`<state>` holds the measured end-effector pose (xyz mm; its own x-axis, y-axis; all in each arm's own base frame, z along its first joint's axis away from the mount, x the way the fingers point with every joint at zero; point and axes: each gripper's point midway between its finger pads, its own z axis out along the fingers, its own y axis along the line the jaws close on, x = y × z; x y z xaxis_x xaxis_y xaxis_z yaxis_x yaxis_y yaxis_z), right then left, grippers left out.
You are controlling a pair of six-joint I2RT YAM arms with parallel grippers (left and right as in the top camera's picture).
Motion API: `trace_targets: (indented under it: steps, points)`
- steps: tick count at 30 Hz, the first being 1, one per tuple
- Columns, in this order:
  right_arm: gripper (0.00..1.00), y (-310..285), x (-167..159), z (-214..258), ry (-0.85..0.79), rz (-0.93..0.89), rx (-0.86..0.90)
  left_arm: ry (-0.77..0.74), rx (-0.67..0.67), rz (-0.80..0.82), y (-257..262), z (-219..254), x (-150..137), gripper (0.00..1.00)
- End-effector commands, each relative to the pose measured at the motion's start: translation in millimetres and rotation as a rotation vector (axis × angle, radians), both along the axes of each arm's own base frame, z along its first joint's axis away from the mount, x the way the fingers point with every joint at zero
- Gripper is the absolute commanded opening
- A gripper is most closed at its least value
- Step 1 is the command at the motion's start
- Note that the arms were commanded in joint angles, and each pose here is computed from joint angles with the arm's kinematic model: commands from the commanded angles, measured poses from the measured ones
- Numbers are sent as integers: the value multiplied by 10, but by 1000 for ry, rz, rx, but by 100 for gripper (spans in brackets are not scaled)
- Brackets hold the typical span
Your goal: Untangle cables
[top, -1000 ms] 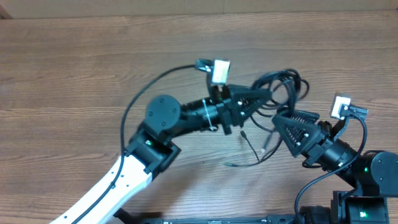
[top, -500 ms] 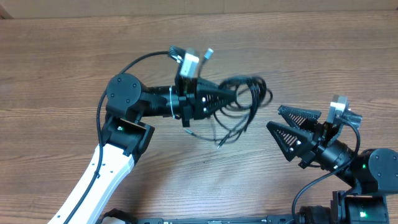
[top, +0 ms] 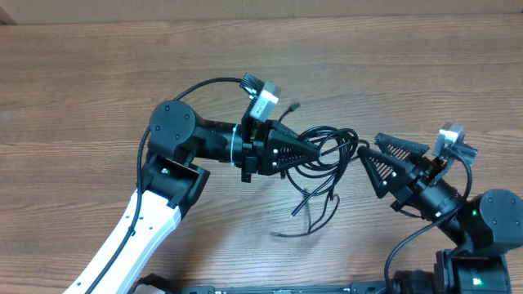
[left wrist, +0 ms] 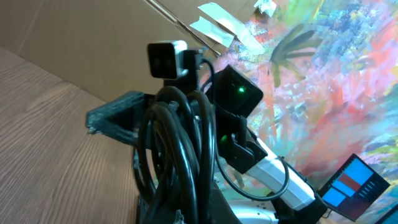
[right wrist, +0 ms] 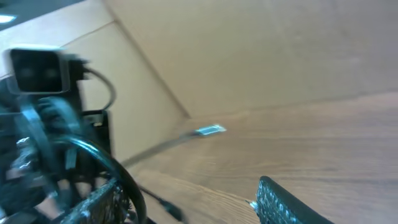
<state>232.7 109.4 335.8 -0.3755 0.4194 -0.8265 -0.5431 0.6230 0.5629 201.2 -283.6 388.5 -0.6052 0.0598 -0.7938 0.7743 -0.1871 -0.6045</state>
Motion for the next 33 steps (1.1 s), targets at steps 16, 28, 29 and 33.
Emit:
trace_targets:
  steps: [16, 28, 29, 33]
  points:
    - [63, -167, 99, 44, -5, -123, -7, -132, -47, -131, -250, 83, -438, 5]
    - [82, -735, 175, -845, 474, -522, 110, -244, -85, -170, -134, 168, -495, 4]
    - [84, -736, 162, -876, 487, -523, 106, -258, -93, -170, -129, 184, -500, 4]
    - [97, -732, 102, -1005, 546, -526, 94, -309, -119, -168, -113, 241, -521, 4]
